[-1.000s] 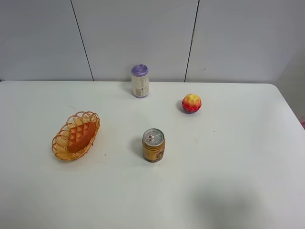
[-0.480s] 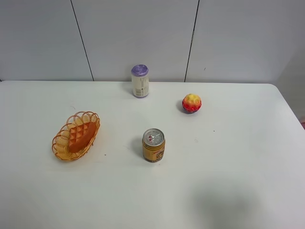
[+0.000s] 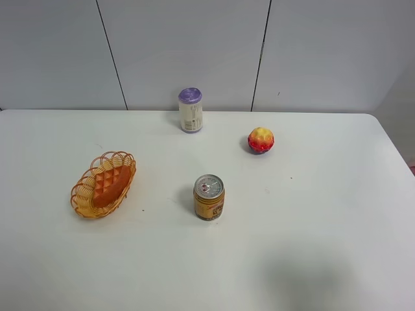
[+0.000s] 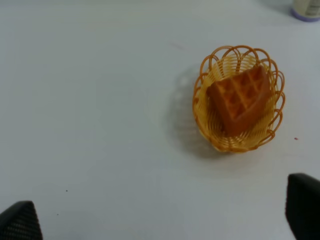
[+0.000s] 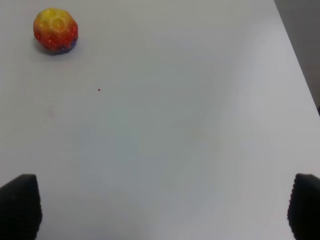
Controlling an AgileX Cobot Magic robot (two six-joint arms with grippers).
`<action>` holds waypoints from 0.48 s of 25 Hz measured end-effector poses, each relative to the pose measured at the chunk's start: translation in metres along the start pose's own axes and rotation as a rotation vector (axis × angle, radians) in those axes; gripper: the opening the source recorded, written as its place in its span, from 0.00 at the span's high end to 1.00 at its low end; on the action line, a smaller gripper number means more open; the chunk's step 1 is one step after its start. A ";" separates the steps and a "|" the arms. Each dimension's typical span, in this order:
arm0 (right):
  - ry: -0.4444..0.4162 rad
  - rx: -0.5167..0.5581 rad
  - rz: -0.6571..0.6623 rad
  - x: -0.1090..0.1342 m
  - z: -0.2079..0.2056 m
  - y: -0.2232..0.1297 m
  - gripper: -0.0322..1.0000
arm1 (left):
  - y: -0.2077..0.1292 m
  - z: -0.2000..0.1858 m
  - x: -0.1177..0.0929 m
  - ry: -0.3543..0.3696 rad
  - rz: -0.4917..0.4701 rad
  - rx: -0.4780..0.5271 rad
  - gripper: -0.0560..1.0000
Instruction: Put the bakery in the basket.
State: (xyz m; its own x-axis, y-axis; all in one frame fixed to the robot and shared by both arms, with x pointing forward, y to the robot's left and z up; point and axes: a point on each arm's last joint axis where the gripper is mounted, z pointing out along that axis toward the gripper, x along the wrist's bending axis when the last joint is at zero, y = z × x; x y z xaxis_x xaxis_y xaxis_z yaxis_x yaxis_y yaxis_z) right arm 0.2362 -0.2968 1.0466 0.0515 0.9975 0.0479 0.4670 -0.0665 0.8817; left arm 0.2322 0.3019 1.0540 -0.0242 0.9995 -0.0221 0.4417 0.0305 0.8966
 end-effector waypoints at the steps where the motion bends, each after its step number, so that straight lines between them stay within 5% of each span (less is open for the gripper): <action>1: 0.000 0.000 0.000 0.000 0.000 0.000 0.01 | 0.000 0.000 0.000 0.000 0.000 -0.002 0.01; 12: 0.000 0.000 0.000 0.000 0.000 0.000 0.01 | 0.000 0.000 -0.001 -0.006 -0.001 -0.003 0.01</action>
State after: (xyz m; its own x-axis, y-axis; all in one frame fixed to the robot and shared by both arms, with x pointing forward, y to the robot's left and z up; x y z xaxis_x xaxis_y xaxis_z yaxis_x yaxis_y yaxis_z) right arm 0.2362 -0.2968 1.0466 0.0515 0.9975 0.0479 0.4670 -0.0665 0.8817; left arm 0.2324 0.3014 1.0542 -0.0191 0.9995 -0.0258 0.4389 0.0315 0.8980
